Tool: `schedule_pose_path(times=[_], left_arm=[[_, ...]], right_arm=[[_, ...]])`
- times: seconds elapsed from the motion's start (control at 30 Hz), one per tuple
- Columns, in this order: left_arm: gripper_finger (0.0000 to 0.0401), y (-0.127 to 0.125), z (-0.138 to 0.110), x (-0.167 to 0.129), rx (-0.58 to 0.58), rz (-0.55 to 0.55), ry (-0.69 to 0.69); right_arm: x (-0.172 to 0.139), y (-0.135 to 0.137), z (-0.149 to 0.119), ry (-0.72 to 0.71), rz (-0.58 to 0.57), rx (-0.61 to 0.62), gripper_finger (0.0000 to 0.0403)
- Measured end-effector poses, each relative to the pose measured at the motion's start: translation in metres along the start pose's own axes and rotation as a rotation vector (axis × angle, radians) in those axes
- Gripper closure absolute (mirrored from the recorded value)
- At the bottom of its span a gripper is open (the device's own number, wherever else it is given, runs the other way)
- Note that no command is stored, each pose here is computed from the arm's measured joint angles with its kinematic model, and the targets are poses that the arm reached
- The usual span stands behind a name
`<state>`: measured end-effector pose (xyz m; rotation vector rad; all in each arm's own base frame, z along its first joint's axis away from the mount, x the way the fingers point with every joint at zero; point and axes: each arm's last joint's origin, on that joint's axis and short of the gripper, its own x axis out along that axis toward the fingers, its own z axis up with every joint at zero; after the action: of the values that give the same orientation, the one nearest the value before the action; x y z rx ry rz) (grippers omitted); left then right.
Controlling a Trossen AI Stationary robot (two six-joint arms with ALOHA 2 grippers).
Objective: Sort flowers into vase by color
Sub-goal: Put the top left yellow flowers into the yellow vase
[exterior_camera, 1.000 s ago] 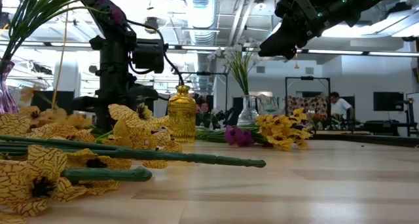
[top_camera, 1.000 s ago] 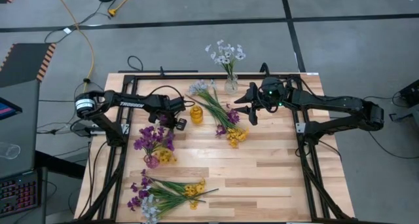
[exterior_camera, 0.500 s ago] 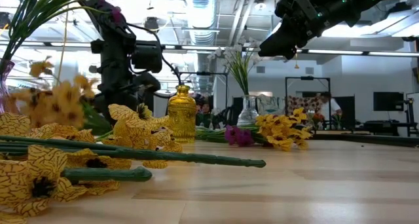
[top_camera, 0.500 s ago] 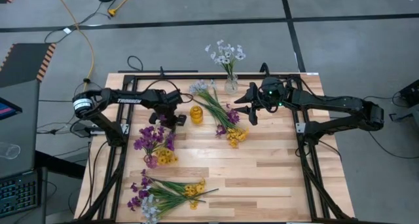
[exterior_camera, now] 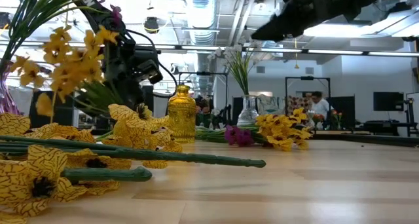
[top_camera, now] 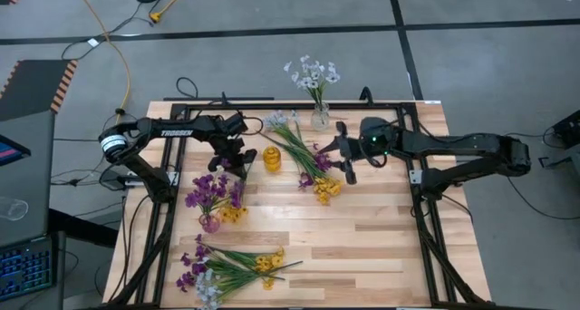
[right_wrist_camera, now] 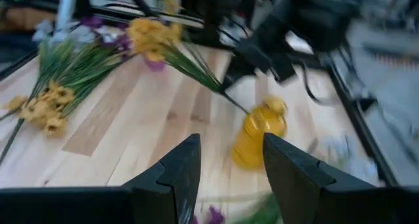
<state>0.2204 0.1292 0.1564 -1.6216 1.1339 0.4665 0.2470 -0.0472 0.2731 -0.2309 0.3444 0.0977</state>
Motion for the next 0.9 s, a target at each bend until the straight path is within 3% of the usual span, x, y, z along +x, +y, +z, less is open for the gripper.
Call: schedule_pose_path(times=[0.13,0.43,0.63,0.9], left_arm=[[0.0390,-0.003,0.005,-0.004,-0.002,-0.082,0.016],[0.0390,-0.012,0.010,-0.008,-0.030,-0.239,0.084],[0.0390,-0.016,0.011,-0.009,-0.048,-0.286,0.107],[0.0390,-0.020,0.013,-0.010,-0.070,-0.326,0.120]], right_arm=[[0.018,0.011,0.004,-0.057,0.019,-0.154,0.0211],[0.073,0.030,-0.004,-0.136,-0.095,-0.413,0.0211],[0.102,0.039,-0.012,-0.231,-0.122,-0.455,0.0211],[0.150,0.041,-0.017,-0.207,-0.098,-0.459,0.0211]])
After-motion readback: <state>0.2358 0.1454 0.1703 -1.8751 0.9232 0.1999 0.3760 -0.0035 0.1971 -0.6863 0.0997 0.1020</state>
